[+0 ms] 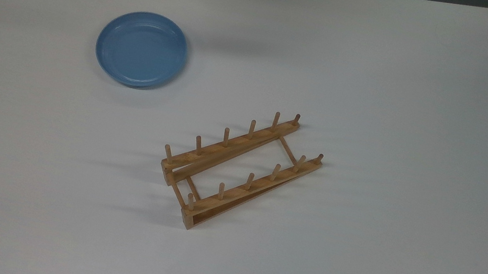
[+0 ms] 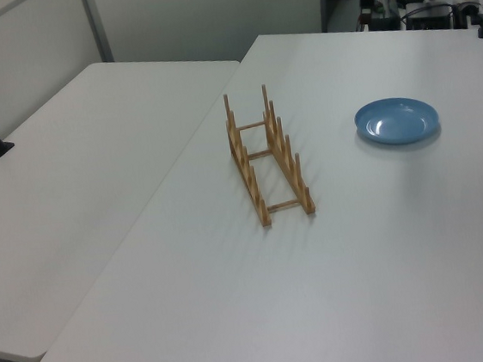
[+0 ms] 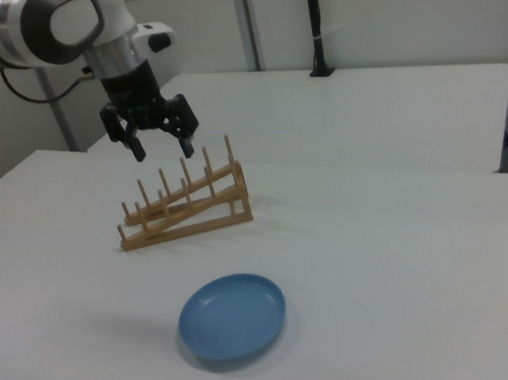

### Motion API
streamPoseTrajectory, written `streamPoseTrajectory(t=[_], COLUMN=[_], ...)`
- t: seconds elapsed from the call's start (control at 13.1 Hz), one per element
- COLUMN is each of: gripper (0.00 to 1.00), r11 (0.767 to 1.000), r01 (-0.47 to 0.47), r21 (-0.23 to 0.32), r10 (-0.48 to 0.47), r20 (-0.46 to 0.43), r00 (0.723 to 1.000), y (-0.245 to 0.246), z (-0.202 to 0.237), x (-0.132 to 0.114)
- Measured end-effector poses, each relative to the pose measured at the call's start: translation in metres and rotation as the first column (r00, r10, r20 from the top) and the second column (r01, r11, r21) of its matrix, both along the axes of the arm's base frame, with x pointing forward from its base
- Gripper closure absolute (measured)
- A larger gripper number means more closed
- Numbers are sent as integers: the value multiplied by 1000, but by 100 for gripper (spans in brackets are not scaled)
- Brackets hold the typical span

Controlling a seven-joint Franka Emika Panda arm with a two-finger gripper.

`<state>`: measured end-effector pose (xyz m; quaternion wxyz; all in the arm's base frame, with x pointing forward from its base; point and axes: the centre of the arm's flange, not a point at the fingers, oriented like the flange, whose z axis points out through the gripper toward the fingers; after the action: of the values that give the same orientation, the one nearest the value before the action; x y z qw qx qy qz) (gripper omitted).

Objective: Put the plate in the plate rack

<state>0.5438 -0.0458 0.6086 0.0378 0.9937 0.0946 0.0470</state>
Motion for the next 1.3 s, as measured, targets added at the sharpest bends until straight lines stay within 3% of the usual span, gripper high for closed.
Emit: streamPoseTrajectory(t=[0.15, 0.31, 0.69, 0.99, 1.3], gripper=[0, 0, 0, 7, 0], r11=[995, 991, 993, 995, 995], r01=[-96, -131, -91, -71, -48], r21=[-6, -31, -79, -74, -85], r10=[96, 128, 66, 45, 25], r20=[-41, -82, -276, -300, -252], r00=[995, 988, 959, 953, 968], y=[-17, -33, -82, -130, -154], z=[-3, -8, -81, -135, -195], x=[-5, -9, -7, 5, 14])
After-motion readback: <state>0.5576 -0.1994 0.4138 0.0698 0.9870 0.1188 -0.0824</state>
